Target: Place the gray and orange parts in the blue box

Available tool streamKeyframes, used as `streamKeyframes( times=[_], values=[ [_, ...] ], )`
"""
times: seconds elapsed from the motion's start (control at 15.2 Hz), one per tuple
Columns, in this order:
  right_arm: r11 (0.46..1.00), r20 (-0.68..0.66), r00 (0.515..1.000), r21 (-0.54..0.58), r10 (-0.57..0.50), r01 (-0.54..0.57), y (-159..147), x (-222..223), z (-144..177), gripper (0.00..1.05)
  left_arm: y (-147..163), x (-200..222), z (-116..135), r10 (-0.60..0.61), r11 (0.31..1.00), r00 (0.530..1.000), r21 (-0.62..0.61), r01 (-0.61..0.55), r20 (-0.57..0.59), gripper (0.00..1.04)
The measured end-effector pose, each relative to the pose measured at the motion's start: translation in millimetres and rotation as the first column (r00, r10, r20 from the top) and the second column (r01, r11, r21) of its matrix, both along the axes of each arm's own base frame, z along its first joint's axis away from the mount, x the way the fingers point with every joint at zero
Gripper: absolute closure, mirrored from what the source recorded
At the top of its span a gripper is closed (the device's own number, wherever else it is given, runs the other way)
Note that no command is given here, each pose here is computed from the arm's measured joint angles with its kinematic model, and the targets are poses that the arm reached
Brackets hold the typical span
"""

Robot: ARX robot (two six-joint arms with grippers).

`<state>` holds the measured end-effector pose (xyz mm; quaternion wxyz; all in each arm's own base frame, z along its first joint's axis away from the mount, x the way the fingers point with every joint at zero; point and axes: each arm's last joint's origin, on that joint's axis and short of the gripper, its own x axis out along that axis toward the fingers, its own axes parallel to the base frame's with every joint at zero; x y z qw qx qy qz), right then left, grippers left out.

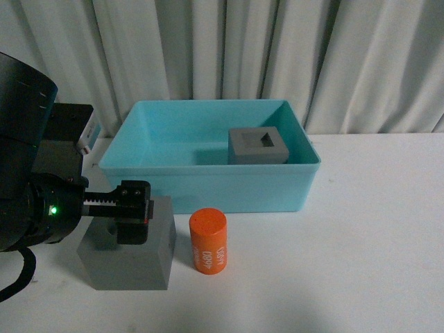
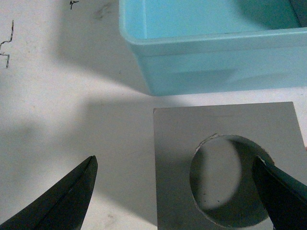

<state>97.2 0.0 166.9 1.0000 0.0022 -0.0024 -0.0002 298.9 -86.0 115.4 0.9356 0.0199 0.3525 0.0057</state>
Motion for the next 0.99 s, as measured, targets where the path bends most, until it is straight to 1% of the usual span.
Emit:
streamKeyframes(
  times=[0.59,0.85,0.99],
  values=[
    [1.000,0.000,1.000,0.000,0.000,0.000,0,0,0,0.06,6,8,-17,0.002,1.000,1.000,0.018,-0.001,-0.031,0.07],
    [1.000,0.000,1.000,0.000,0.000,0.000,0,0,0,0.06,6,7,-18,0.001,1.000,1.000,0.015,0.000,-0.030,0.08],
    [1.000,0.000,1.000,0.000,0.000,0.000,0,0,0,0.06,5,6,-19,-0.006,1.000,0.999,0.012,0.006,-0.032,0.27]
  ],
)
